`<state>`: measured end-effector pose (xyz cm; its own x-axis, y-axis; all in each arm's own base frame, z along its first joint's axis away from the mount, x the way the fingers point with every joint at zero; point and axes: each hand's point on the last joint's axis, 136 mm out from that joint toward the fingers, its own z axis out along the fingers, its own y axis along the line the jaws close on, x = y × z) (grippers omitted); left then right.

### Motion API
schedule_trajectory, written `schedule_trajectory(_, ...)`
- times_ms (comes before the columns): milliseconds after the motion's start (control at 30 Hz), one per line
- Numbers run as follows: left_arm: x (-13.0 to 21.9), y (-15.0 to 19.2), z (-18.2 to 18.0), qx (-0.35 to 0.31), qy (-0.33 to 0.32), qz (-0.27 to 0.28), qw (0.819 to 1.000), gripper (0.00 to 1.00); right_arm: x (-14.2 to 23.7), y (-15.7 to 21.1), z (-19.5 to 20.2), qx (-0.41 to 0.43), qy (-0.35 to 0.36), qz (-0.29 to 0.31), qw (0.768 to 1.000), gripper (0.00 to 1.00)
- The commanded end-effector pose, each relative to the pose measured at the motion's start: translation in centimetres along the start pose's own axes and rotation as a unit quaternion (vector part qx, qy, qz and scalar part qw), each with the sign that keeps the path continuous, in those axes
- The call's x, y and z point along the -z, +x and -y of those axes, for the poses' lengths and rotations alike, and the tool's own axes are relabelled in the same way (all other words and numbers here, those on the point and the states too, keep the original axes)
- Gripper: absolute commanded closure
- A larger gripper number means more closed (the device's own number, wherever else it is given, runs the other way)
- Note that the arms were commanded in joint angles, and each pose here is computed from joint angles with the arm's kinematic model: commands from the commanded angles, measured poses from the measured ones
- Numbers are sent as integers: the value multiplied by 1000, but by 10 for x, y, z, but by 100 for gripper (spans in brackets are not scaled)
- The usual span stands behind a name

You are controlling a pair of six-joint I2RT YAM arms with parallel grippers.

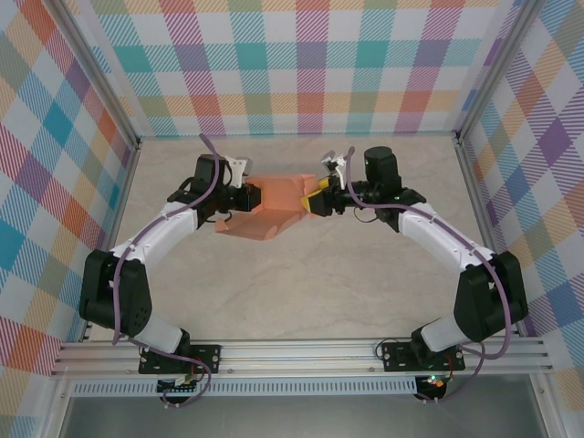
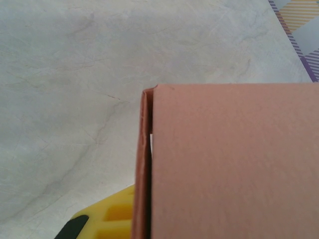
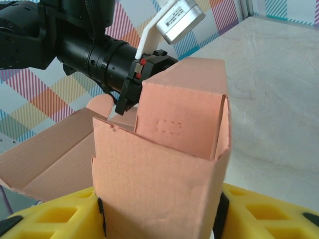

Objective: Fold the paper box

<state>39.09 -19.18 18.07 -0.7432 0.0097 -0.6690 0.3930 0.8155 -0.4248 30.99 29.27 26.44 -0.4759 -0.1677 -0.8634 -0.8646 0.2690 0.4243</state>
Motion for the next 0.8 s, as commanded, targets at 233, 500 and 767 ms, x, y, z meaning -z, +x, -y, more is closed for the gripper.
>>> schedule_trajectory(233, -6, -8, -4, -7, -11, 7, 1000, 100, 27, -8, -17, 6, -35, 14, 999, 33)
schedule_trajectory(500, -6, -8, -3, -8, -10, 6, 1000, 100, 39, -9, -2, -15, -14, 25, 999, 40)
schedule_trajectory(767, -3, -6, -2, -9, -7, 7, 1000, 100, 70, -7, 45, -44, 96, 46, 993, 48)
